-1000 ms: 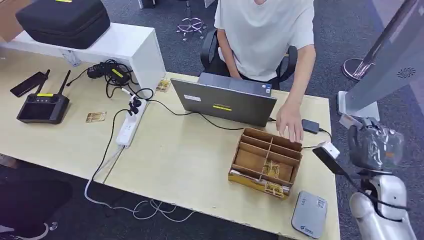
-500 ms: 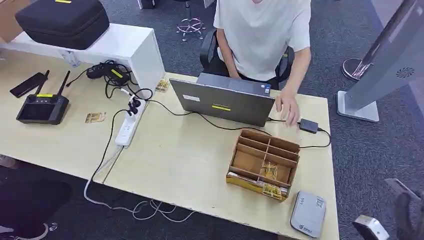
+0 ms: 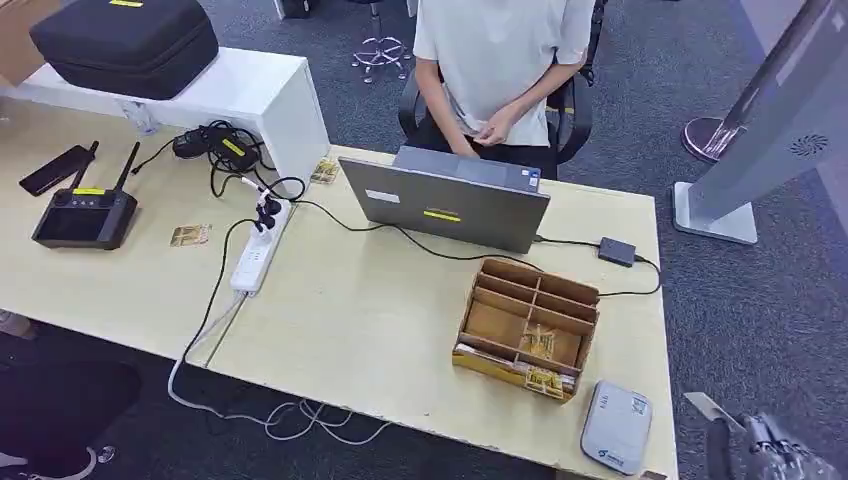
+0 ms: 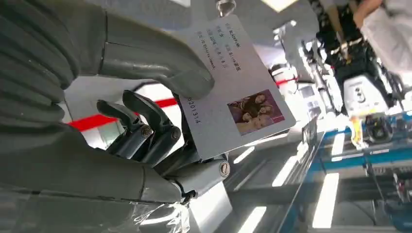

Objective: Pass the card to the sensor for recognition and then transmit it.

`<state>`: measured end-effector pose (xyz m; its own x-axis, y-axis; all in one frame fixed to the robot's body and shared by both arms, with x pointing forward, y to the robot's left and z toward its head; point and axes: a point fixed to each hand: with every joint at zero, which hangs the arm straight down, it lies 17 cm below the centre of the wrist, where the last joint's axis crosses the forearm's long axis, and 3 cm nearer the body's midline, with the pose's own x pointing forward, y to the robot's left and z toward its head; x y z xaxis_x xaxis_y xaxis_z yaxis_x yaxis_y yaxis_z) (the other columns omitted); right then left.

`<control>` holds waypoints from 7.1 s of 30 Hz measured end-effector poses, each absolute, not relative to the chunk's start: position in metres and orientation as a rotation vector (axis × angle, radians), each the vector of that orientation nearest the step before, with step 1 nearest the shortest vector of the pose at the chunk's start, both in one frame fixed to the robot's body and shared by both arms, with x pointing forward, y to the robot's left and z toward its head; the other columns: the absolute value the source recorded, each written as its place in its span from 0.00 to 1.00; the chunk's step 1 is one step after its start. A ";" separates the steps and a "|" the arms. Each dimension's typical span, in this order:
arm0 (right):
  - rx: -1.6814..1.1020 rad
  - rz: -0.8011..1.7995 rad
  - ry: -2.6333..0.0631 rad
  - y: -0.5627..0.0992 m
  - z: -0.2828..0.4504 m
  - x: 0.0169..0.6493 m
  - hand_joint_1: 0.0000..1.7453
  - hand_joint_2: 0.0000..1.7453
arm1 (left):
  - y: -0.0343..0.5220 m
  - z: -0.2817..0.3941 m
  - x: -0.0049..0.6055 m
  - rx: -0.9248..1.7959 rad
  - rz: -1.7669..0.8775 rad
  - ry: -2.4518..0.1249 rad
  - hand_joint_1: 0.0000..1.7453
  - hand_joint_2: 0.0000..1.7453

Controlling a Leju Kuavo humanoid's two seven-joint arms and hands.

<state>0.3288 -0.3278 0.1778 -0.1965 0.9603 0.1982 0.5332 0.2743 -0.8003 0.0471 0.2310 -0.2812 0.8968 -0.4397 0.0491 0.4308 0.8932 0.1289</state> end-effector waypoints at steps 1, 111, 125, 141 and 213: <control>-1.332 0.772 -1.839 -0.324 0.173 0.329 1.00 1.00 | 0.231 -0.281 0.047 0.116 -0.452 -0.078 0.00 1.00; -1.130 0.623 -2.139 -0.211 0.278 0.455 0.00 1.00 | 0.245 -0.282 0.045 0.117 -0.516 -0.059 0.00 1.00; -1.078 0.704 -2.089 -0.229 0.239 0.325 0.00 1.00 | 0.238 -0.282 0.038 0.124 -0.392 -0.022 0.00 1.00; -0.975 0.934 -1.895 -0.184 0.125 0.340 0.00 1.00 | 0.234 -0.281 0.042 0.120 -0.412 -0.030 0.00 1.00; -0.774 0.924 -1.881 -0.125 0.073 0.368 1.00 1.00 | 0.251 -0.282 0.048 0.161 -0.423 -0.053 0.00 1.00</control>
